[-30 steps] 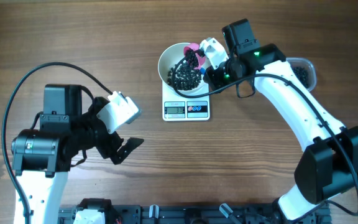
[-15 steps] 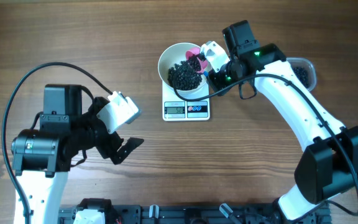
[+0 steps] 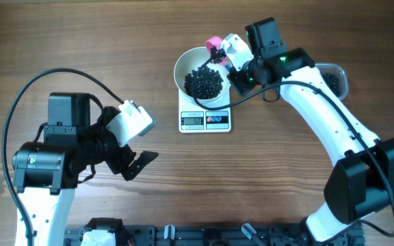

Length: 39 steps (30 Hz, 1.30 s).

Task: Scoop item into bowl and weigh 150g on scale
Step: 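Tilt the scoop with the right gripper to pour beans into the bowl, then carry the empty scoop right back to the bean tub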

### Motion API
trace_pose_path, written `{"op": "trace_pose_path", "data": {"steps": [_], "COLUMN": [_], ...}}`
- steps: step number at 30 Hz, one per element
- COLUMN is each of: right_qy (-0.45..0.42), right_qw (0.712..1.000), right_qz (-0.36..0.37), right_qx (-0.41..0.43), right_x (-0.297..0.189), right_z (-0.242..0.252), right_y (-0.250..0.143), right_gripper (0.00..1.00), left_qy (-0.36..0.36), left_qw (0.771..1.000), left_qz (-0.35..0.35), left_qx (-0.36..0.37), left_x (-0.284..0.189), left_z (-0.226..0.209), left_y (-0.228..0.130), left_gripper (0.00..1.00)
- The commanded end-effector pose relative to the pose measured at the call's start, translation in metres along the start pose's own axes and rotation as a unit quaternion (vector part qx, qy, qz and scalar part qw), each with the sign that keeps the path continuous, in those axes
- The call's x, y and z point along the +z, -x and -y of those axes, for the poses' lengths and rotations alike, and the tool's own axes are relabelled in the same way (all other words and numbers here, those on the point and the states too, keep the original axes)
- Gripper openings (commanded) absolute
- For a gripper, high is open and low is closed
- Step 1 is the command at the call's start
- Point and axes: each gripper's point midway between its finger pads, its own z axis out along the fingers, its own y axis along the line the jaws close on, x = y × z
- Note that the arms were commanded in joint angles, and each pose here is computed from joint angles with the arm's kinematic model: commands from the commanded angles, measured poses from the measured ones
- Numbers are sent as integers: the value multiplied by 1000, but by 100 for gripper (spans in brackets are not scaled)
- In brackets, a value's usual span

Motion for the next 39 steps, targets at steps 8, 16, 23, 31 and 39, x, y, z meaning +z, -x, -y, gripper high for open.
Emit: {"op": "trace_pose_path", "data": {"steps": [8, 16, 23, 31, 39], "right_qy": [-68, -63, -17, -17, -60], "right_qw": [994, 994, 999, 995, 965], "right_qz": [-15, -12, 9, 41, 51], "right_qx": [-84, -89, -29, 85, 249], "right_x": [-4, -4, -2, -27, -88], "right_z": [4, -1, -17, -13, 38], "right_y": [7, 9, 15, 25, -7], "right_gripper": [4, 4, 4, 4, 4], "left_qy": [5, 5, 5, 5, 5], "left_qw": [1000, 1000, 1000, 1000, 1000], "left_qz": [8, 8, 8, 8, 8], "left_qx": [18, 18, 18, 18, 18], "left_x": [-4, -4, -4, -4, -4], "left_z": [-1, -1, -1, -1, -1], "left_y": [6, 6, 6, 6, 6], "left_gripper": [100, 100, 100, 100, 100]}}
